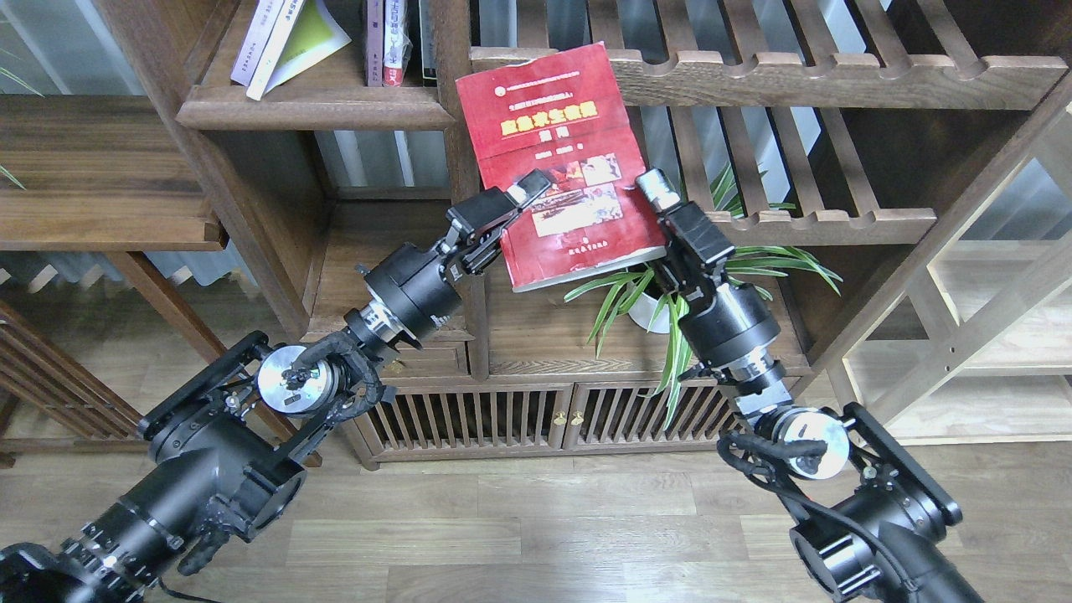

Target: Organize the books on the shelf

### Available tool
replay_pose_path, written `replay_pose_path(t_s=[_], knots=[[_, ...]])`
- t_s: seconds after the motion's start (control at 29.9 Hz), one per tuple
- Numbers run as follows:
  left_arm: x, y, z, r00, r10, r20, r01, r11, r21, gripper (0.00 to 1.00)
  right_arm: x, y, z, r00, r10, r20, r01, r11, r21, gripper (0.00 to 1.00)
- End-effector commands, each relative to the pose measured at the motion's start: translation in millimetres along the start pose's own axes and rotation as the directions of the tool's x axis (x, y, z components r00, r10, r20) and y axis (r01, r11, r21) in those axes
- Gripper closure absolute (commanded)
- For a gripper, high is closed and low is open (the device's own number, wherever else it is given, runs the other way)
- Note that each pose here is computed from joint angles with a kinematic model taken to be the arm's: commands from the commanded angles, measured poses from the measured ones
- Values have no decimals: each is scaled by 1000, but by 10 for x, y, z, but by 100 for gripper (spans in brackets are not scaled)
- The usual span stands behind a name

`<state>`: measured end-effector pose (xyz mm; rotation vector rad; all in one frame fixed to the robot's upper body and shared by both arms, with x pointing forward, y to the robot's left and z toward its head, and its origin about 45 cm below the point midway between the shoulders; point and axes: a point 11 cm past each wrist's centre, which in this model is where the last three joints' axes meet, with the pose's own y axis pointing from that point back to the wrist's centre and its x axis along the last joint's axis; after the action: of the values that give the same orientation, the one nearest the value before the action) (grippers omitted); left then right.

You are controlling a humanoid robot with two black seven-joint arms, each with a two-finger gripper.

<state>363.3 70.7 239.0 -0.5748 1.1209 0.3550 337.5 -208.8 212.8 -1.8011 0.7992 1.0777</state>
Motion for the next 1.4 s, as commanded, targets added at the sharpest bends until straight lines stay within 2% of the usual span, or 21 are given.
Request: replay_pose_path(t_s=[0.0,0.27,0.43,0.6,0.84,1.07,1.37], knots=[[-112,-50,-53,998,-28,48,26,999,36,100,38,25,-193,1000,14,-17,-13,998,54,46],[-488,-136,-151,972,-129,194,109,988,110,100,134,108,-397,997,57,-54,-52,995,82,46],[-782,-40,1,920,-182,347,142,980,140,100,185,137,-422,995,76,-60,-71,994,81,46],[-1212,15,153,807,-250,535,201,968,149,100,218,128,-444,994,85,-63,-80,993,84,46],[-1757,120,169,657,-327,680,300,940,162,100,237,121,-446,994,91,-66,-85,993,82,46],[-1776,309,464,586,-213,782,270,961,60,100,281,146,-459,992,106,-65,-100,991,88,46],[-1742,744,985,555,-8,832,241,959,-151,100,375,187,-432,989,135,-58,-130,988,86,46]])
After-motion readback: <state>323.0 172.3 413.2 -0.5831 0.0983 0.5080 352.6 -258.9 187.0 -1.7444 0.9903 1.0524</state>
